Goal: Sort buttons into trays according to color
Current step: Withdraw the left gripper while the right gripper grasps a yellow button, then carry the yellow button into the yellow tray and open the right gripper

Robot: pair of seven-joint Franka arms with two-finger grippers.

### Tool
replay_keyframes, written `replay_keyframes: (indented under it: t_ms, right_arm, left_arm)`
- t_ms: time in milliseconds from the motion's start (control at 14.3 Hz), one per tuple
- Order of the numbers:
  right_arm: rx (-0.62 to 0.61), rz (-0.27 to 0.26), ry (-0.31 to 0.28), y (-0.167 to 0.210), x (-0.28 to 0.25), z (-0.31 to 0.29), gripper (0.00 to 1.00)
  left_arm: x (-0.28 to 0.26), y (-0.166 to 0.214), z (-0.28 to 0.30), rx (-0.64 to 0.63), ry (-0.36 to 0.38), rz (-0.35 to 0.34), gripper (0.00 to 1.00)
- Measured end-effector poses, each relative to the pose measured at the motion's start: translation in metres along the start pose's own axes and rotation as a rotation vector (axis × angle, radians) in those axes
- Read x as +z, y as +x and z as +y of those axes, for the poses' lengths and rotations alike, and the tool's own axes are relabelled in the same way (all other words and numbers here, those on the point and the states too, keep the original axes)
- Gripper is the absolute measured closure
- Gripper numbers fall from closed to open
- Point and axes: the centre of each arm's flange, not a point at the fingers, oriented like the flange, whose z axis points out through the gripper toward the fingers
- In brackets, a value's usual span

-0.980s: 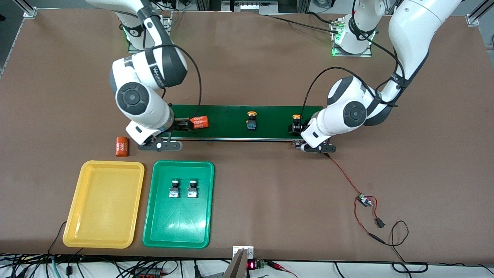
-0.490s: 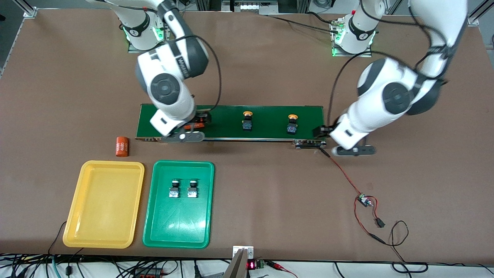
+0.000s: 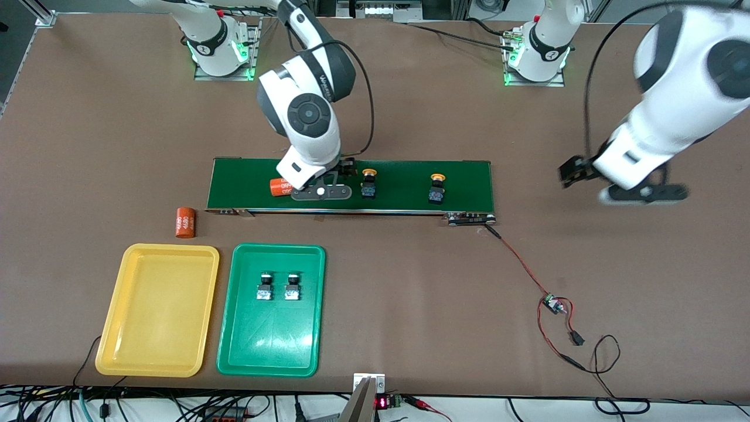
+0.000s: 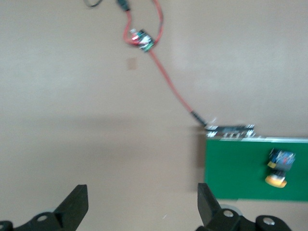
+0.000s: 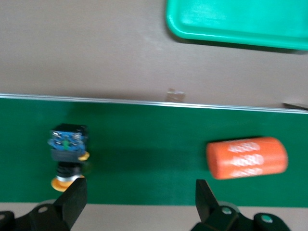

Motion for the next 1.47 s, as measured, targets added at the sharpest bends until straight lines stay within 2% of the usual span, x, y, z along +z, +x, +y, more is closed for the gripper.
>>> replay_keyframes:
  t_ms: [210,420,1050,1120,1190,1260,1470]
  right_arm:
    - [0.016,0.000,0.035,0.001,0.028,-0.016,0.00]
    - [0.039,-0.005,0.046,0.008,0.045,-0.025,0.00]
    - [0.087,-0.016,0.065,0.012,0.072,-0.041,0.00]
    - [0.087,-0.019,0.060,0.012,0.077,-0.041,0.08]
    - [0.087,-0.022,0.056,0.012,0.081,-0.041,0.09]
    - [0.086,-0.024,0.053,0.011,0.084,-0.042,0.15]
    - [0.084,-0.026,0.050,0.010,0.086,-0.044,0.48]
  left_arm:
    - [-0.036,-0.024,-0.017,0.046,0.013,-0.010,0.00]
    - [-0.065,-0.024,-0.034,0.042,-0.021,0.005,0.00]
    - [-0.057,-0.013,-0.033,0.052,-0.025,-0.005,0.00]
    - [-0.057,-0.012,-0.032,0.054,-0.025,-0.006,0.00]
    - [-0.057,-0.012,-0.032,0.056,-0.025,-0.006,0.00]
    - [-0.057,-0.012,-0.031,0.057,-0.025,-0.005,0.00]
    - [-0.058,-0.012,-0.025,0.068,-0.025,-0.003,0.00]
